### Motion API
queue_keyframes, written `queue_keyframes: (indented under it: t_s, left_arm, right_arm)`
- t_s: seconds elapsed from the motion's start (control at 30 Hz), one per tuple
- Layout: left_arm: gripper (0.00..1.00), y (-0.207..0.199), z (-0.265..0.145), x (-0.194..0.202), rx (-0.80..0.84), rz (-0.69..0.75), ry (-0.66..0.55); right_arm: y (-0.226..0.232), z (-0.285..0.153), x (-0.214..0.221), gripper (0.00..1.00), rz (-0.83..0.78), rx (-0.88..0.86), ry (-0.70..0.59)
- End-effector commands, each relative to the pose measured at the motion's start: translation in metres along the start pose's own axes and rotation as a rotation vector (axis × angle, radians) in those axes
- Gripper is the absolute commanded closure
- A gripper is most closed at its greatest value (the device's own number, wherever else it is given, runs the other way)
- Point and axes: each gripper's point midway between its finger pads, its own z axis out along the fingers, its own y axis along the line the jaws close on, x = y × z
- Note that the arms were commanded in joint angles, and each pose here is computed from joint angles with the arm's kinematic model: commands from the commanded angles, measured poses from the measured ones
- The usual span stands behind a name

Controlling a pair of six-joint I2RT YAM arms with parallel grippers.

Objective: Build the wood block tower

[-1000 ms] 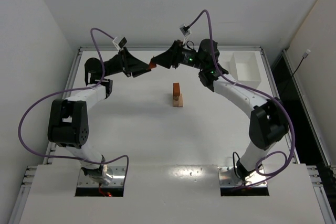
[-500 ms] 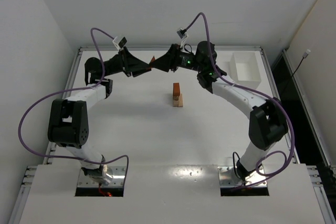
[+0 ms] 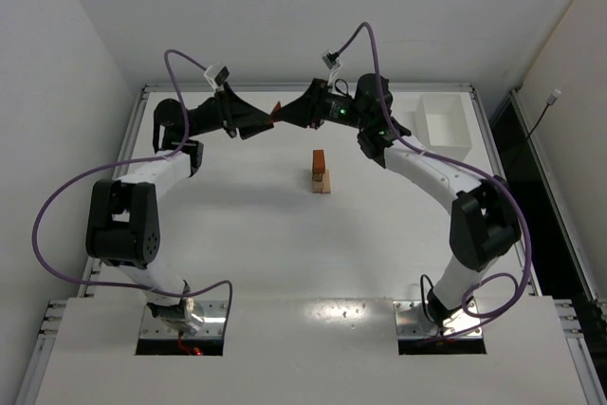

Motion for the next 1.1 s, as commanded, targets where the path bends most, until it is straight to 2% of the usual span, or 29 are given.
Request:
queue_keyframes:
  t_s: [0.0,0.03,0.07,0.1,0.13,0.17,0.2,0.23,0.27,0.3,0.33,0.4,0.43,0.47,0.53,0.63,0.73,0.77,0.93,1.07]
  left_arm:
    - [0.53,0.008,0.002,-0.006,-0.059,-0.001,-0.005]
    - [0.38,0.009,-0.001,-0.008,-0.071,0.033,-0.012]
    - [0.1,0.023,-0.002,-0.008,-0.114,-0.037,-0.022]
    - [0.04,0.024,-0.007,-0.009,-0.133,-0.029,-0.031]
    - [0.01,0.031,-0.013,-0.012,-0.158,-0.027,-0.057]
    - [0.01,0.03,-0.014,-0.011,-0.172,0.042,-0.059]
    - [0.01,0.044,-0.022,-0.01,-0.23,-0.021,-0.084]
    - [0.0,0.05,-0.028,-0.011,-0.262,-0.021,-0.101]
    - [0.0,0.053,-0.03,-0.01,-0.292,0.059,-0.095]
    - [0.0,0.067,-0.038,-0.01,-0.371,-0.005,-0.112]
    - [0.0,0.069,-0.045,-0.011,-0.41,0.019,-0.122]
    - [0.0,0.079,-0.054,-0.021,-0.524,0.162,-0.129]
    - [0.0,0.089,-0.065,-0.014,-0.599,0.12,-0.121]
    - [0.0,0.091,-0.07,-0.016,-0.635,0.209,-0.101]
    - [0.0,0.094,-0.082,-0.025,-0.755,0.247,-0.118]
    - [0.02,0.097,-0.097,-0.043,-0.903,0.346,-0.147]
    - [0.02,0.104,-0.111,-0.043,-1.016,0.379,-0.131]
    - [0.02,0.103,-0.121,-0.049,-1.086,0.388,-0.165]
    - [0.02,0.097,-0.127,-0.05,-1.113,0.434,-0.166]
    - [0.02,0.097,-0.127,-0.05,-1.113,0.434,-0.166]
  right_arm:
    - [0.029,-0.002,-0.023,1.0,-0.127,-0.069,-0.062]
    - [0.032,-0.004,-0.025,1.0,-0.145,-0.069,-0.064]
    - [0.032,-0.004,-0.025,1.0,-0.159,-0.068,-0.064]
    - [0.037,-0.01,-0.032,1.0,-0.182,-0.066,-0.076]
    - [0.033,-0.012,-0.03,1.0,-0.201,-0.039,-0.066]
    - [0.03,-0.016,-0.03,1.0,-0.206,-0.023,-0.062]
    - [0.029,-0.021,-0.036,1.0,-0.218,-0.011,-0.07]
    - [0.025,-0.029,-0.034,1.0,-0.227,0.028,-0.059]
    - [0.019,-0.036,-0.037,1.0,-0.237,0.055,-0.056]
    - [0.016,-0.042,-0.035,1.0,-0.243,0.071,-0.037]
    - [0.007,-0.05,-0.025,1.0,-0.21,0.114,0.013]
    - [-0.005,-0.068,-0.021,1.0,-0.264,0.18,0.066]
    - [-0.018,-0.079,-0.008,1.0,-0.259,0.244,0.145]
    - [-0.022,-0.089,-0.009,1.0,-0.265,0.283,0.163]
    - [-0.027,-0.107,0.004,1.0,-0.245,0.358,0.25]
    - [-0.04,-0.126,0.004,1.0,-0.298,0.46,0.309]
    - [-0.055,-0.145,0.016,1.0,-0.28,0.568,0.4]
    - [-0.065,-0.153,0.017,1.0,-0.27,0.622,0.419]
    - [-0.099,-0.203,0.03,1.0,-0.239,0.849,0.566]
    - [-0.139,-0.254,0.071,1.0,-0.147,0.977,0.737]
